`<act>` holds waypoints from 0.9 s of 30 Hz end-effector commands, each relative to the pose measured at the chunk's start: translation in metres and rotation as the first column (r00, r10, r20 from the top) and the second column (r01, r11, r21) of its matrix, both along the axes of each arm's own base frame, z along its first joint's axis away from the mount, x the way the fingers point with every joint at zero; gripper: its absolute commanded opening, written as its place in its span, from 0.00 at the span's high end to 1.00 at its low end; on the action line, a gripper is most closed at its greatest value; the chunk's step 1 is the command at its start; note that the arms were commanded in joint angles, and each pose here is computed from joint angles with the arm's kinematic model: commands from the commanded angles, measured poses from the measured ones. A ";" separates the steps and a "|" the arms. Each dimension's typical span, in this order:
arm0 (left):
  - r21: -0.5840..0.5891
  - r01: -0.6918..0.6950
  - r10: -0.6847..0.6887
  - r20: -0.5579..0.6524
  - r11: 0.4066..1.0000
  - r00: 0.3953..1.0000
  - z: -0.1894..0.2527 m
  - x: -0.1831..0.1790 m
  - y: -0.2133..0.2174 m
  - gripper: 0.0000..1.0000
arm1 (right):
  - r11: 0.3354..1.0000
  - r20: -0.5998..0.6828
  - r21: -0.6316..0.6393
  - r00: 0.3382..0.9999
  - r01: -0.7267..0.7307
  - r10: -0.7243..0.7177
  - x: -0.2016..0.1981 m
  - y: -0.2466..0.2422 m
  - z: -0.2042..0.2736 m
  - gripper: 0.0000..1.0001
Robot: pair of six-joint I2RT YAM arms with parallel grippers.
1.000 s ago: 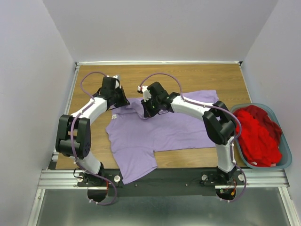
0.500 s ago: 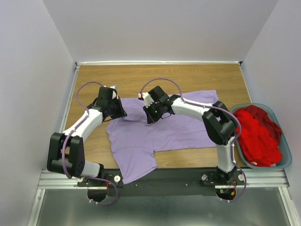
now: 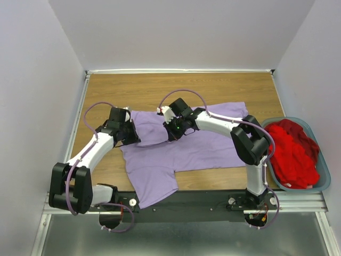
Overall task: Fold and stack the t-shirts
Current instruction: Fold the tshirt
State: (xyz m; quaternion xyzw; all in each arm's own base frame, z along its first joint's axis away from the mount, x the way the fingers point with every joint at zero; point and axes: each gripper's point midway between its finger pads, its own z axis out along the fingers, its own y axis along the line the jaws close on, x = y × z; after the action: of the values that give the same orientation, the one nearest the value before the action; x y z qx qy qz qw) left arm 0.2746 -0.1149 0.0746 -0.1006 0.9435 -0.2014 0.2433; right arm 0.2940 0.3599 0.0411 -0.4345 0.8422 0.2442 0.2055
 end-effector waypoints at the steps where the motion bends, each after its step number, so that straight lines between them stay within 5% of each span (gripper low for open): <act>1: 0.011 -0.013 0.013 -0.033 1.000 0.999 -0.006 -0.018 0.004 1.00 | 0.999 -0.016 -0.008 0.999 -0.051 0.051 -0.015 -0.004 0.004 0.99; 9: -0.008 -0.013 0.012 -0.093 1.000 0.996 -0.028 -0.032 -0.004 1.00 | 0.997 -0.033 -0.017 0.996 -0.080 0.079 -0.018 -0.005 0.004 0.98; 11: -0.033 -0.004 0.000 -0.101 0.999 0.995 -0.030 -0.034 -0.010 0.98 | 0.996 -0.043 -0.026 0.996 -0.081 0.080 -0.020 -0.007 0.004 0.90; 13: -0.051 -0.018 0.013 -0.099 0.999 0.995 -0.030 -0.035 -0.013 0.84 | 0.997 -0.042 -0.035 0.996 -0.075 0.074 -0.020 -0.009 0.004 0.80; 14: -0.052 -0.030 0.025 -0.092 0.998 0.995 -0.028 -0.034 -0.012 0.65 | 0.997 -0.033 -0.036 0.997 -0.066 0.064 -0.019 -0.011 0.008 0.72; 19: -0.030 -0.160 0.161 0.051 0.987 0.986 0.009 0.003 0.009 0.33 | 0.997 -0.003 -0.020 0.997 0.079 -0.079 0.019 -0.040 0.026 0.48; 24: 0.049 -0.264 0.256 0.130 0.963 0.958 0.018 0.048 0.046 0.26 | 0.946 0.037 0.026 0.946 0.322 -0.323 0.083 -0.094 0.056 0.43; 27: 0.072 -0.326 0.311 0.167 0.943 0.936 0.017 0.089 0.066 0.26 | 0.826 0.083 0.022 0.822 0.564 -0.563 0.134 -0.161 0.067 0.43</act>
State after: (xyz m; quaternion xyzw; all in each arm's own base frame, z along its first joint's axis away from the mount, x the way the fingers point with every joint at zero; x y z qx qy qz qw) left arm 0.3202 -0.0771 0.0905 -0.2036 0.9151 -0.1666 0.3056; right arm 0.3752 0.2624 0.0786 -0.3045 0.8958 0.2075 0.2483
